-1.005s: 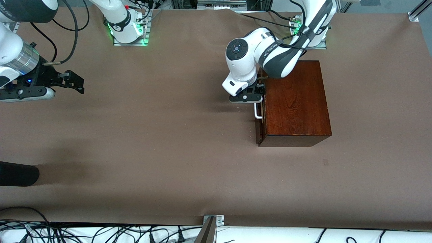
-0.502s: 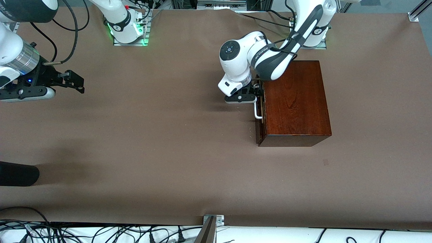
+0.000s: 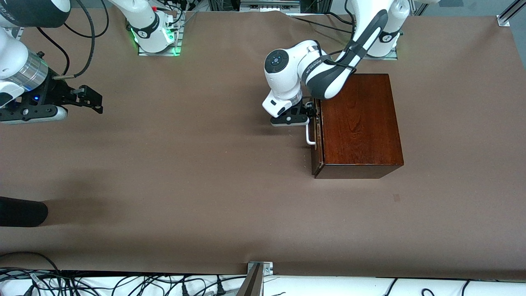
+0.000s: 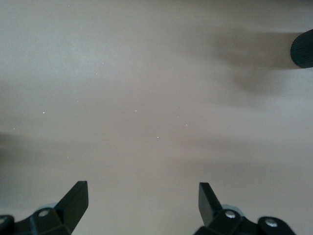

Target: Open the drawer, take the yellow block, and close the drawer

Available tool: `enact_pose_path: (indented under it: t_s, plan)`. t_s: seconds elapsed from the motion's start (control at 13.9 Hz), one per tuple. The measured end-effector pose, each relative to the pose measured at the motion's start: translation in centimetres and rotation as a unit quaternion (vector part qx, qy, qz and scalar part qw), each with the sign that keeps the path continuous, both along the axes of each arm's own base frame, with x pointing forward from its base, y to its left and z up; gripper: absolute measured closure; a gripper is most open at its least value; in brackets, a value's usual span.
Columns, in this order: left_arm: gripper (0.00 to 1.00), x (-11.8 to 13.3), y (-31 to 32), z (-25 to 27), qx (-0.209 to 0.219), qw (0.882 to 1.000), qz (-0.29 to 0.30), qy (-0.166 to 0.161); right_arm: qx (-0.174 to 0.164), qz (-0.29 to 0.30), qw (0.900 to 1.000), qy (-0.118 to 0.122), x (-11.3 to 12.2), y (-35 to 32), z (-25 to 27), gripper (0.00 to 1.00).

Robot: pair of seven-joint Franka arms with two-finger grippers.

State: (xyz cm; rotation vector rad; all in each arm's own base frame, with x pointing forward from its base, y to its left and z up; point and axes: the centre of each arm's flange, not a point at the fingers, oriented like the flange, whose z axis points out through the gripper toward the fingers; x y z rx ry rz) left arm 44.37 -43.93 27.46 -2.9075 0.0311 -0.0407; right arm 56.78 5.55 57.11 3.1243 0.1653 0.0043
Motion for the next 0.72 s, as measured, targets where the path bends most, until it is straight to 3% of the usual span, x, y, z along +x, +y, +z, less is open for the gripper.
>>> enact_pose_path:
  t_s: [0.72]
  plan:
    - [0.0,0.0,-7.5,0.8,-0.046,0.999,-0.003,-0.007,-0.001,-0.004,1.0,0.005,0.0,-0.4,-0.1,0.0]
